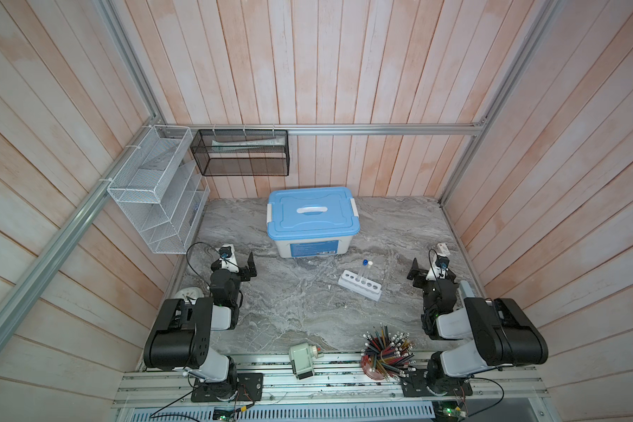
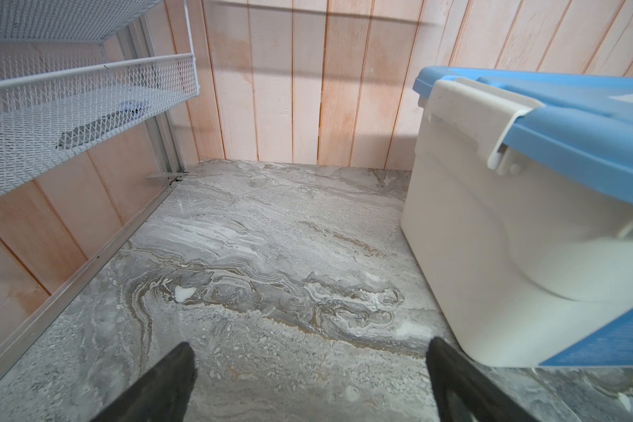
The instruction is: Organize the chemistry lab equipment
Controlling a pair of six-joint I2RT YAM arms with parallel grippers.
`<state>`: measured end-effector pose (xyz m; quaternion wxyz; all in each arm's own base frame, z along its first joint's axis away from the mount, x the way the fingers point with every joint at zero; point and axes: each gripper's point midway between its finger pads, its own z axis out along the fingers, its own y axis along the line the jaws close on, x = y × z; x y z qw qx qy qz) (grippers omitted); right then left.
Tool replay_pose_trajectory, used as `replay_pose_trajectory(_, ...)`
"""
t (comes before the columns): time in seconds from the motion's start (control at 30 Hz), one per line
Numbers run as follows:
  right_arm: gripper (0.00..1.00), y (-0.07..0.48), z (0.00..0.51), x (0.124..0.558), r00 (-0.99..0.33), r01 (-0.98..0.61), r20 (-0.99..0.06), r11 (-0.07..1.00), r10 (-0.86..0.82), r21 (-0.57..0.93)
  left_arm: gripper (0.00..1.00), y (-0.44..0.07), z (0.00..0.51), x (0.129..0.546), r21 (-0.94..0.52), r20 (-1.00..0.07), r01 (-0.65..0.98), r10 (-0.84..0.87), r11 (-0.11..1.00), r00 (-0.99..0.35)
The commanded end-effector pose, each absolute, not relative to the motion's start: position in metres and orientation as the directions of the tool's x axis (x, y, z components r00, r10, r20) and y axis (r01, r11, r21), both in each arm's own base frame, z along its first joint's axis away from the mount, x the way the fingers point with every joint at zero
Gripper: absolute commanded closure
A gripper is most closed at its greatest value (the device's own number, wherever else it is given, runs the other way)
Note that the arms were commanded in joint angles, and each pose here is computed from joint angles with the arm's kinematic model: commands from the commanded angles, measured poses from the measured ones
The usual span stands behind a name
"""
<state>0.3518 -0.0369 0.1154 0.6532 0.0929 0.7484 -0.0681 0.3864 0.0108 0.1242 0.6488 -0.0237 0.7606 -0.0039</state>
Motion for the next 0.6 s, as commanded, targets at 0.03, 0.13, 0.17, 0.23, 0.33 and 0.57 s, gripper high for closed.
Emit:
replay_pose_trajectory(0.03, 0.02, -0.044, 0.130, 0.359, -0.081, 0.265, -0.995, 0.963, 0.063, 0.039, 0.00, 0.010, 0.127, 0.390, -0.028, -0.988, -0.017, -0.030, 0.999, -0.149)
replay_pose_trajectory(0.13, 0.02, -0.043, 0.134, 0.357, -0.059, 0.258, -0.996, 0.965, 0.063, 0.046, 0.00, 0.009, 0.128, 0.390, -0.027, -0.989, -0.016, -0.029, 1.000, -0.148)
replay_pose_trajectory(0.17, 0.02, -0.043, 0.129, 0.364, -0.091, 0.262, -0.994, 0.964, 0.065, 0.040, 0.00, 0.009, 0.127, 0.390, -0.027, -0.988, -0.016, -0.029, 0.999, -0.149)
replay_pose_trajectory(0.23, 0.02, -0.044, 0.126, 0.366, -0.110, 0.265, -0.992, 0.964, 0.068, 0.037, 0.00, 0.009, 0.128, 0.390, -0.027, -0.989, -0.017, -0.029, 0.999, -0.148)
replay_pose_trajectory(0.33, 0.02, -0.045, 0.128, 0.369, -0.103, 0.277, -0.992, 0.960, 0.068, 0.037, 0.00, 0.009, 0.127, 0.390, -0.026, -0.988, -0.016, -0.028, 1.000, -0.149)
replay_pose_trajectory(0.57, 0.02, -0.045, 0.126, 0.370, -0.114, 0.272, -0.991, 0.962, 0.069, 0.036, 0.00, 0.009, 0.128, 0.390, -0.027, -0.989, -0.016, -0.029, 1.000, -0.147)
